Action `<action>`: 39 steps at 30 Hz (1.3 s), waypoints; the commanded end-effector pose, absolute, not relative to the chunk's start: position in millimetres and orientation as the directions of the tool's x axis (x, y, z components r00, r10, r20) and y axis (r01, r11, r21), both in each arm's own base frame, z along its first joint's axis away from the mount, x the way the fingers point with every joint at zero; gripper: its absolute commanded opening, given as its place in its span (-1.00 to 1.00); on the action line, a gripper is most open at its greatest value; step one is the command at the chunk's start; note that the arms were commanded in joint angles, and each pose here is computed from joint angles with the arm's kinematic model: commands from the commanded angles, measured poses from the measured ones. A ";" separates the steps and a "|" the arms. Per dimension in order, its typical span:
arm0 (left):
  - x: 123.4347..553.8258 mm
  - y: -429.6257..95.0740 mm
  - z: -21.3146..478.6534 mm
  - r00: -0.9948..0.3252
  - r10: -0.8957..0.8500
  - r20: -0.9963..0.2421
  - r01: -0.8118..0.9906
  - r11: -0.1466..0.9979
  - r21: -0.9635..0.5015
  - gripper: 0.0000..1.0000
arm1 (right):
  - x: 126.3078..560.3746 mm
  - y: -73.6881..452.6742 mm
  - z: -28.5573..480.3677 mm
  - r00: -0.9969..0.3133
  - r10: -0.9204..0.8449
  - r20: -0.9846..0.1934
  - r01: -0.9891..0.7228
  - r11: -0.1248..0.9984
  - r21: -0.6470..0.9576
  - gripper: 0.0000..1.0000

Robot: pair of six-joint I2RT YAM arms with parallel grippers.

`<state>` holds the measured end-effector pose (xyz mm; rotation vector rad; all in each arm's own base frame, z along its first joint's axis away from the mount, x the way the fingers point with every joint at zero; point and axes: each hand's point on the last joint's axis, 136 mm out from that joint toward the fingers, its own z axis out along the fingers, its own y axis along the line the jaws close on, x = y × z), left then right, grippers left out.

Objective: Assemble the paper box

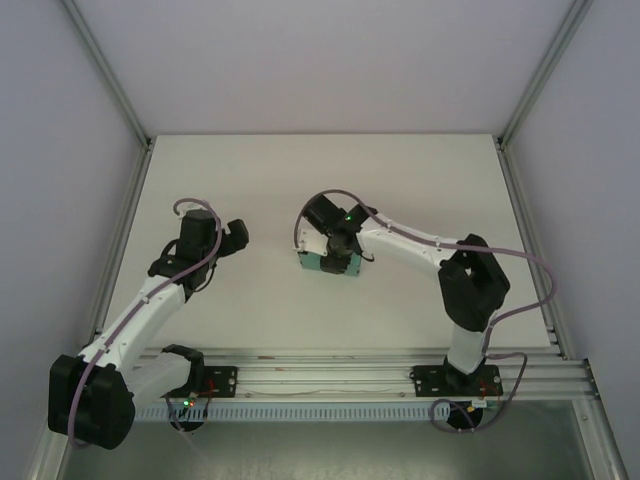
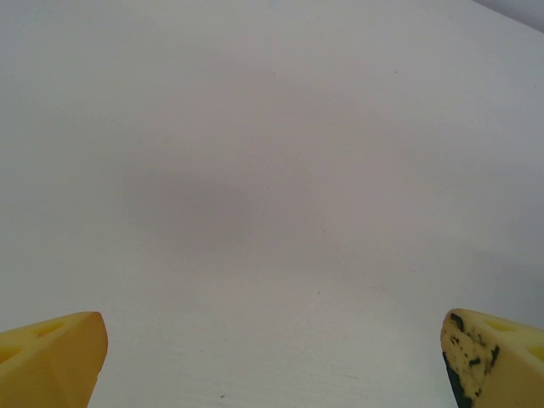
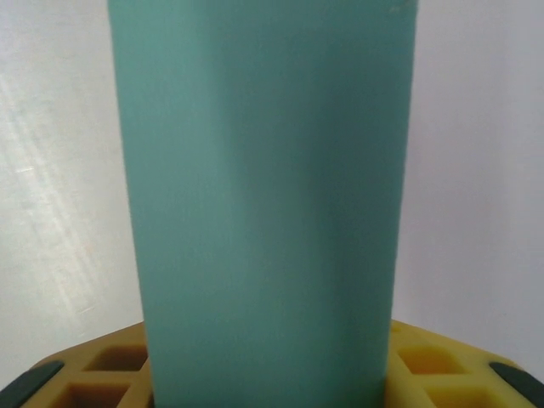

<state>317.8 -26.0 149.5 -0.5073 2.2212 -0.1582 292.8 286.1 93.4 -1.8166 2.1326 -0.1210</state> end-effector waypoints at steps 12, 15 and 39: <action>316.1 -30.7 151.0 -0.552 -0.447 -0.703 -0.289 0.894 -0.341 1.00 | 352.5 273.7 96.0 -0.008 -1.000 -0.004 -0.633 0.008 -0.775 0.42; 317.4 -33.4 153.3 -0.554 -0.441 -0.706 -0.272 0.897 -0.347 1.00 | 335.3 269.8 93.3 -0.017 -1.000 -0.003 -0.678 0.014 -0.735 0.66; 333.5 9.0 181.4 -0.383 -0.261 -0.886 -0.307 0.941 -0.145 1.00 | 320.5 158.4 225.2 -0.366 -0.412 -0.834 -0.391 0.882 -0.264 1.00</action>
